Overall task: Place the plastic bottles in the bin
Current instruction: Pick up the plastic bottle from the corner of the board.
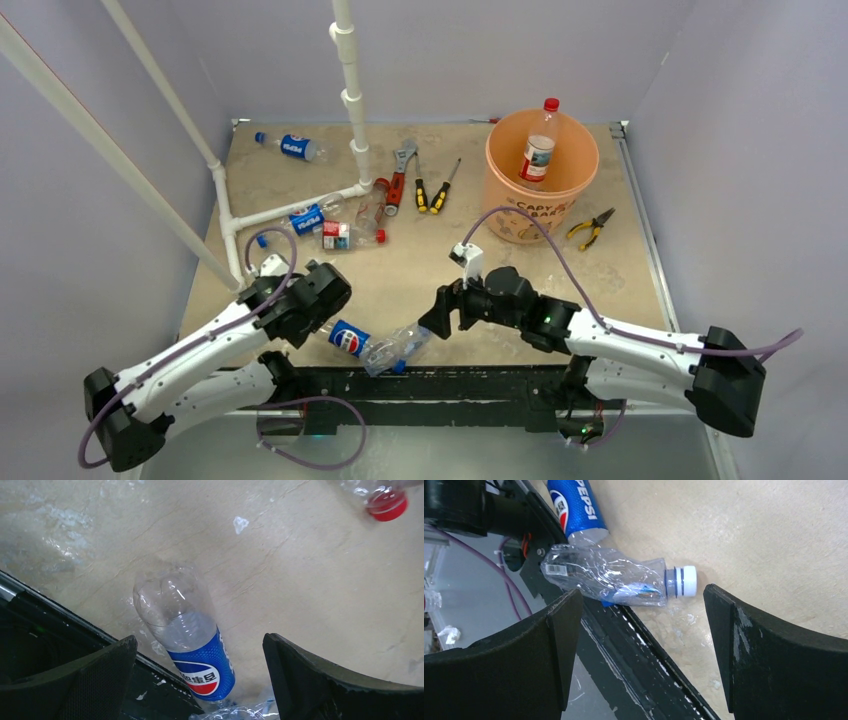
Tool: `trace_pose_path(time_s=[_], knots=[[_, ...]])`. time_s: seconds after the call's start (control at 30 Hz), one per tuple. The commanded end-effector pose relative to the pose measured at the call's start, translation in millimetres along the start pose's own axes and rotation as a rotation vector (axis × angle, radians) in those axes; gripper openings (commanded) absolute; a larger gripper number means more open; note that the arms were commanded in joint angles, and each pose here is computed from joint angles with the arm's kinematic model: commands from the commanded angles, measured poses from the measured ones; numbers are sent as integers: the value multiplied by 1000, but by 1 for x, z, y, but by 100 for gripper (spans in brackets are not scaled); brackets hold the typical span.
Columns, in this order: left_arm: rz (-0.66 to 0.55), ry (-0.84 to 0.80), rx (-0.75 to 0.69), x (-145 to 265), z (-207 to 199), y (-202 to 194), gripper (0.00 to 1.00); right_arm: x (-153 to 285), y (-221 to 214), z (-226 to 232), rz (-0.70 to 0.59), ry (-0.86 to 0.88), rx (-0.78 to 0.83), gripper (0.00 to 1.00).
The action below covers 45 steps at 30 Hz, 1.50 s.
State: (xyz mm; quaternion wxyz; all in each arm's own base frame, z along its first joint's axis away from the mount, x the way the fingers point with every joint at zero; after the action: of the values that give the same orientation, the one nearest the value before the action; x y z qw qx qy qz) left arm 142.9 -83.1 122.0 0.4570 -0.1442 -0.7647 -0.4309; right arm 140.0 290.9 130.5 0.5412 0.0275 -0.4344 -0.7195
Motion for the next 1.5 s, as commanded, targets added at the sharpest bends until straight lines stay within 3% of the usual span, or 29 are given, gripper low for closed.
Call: trace_pose_path(time_s=[0.0,0.23,0.6,1.03,1.2,1.47], knots=[[109,70,21,-10,5,-26,97,6,24,17,-101,50,-24,91],[127,14,58,-32,4,-44,96,14,29,20,-117,46,-13,91],[128,76,-35,-59,1,-59,94,16,25,14,-126,39,-17,91],[40,45,1,-70,2,-49,84,24,26,14,-136,41,-17,91],[31,30,-3,-73,3,-50,77,26,26,12,-146,30,-22,91],[-18,-30,-18,-66,-9,-36,56,28,28,11,-159,29,-27,91]])
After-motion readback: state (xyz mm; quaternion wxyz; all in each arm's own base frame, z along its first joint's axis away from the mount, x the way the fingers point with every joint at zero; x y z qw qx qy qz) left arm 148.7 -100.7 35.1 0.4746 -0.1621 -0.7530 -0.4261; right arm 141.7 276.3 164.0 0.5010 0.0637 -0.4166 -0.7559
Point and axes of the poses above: each gripper's point midway between its finger pads, its own x axis back along the fingers, its own z axis along the line the jaws close on, y = z × x, the point moved 1 cm from there along x, back along the fingers, and after that the axes turned 10 degrees about -x, right-handed, at the moved point
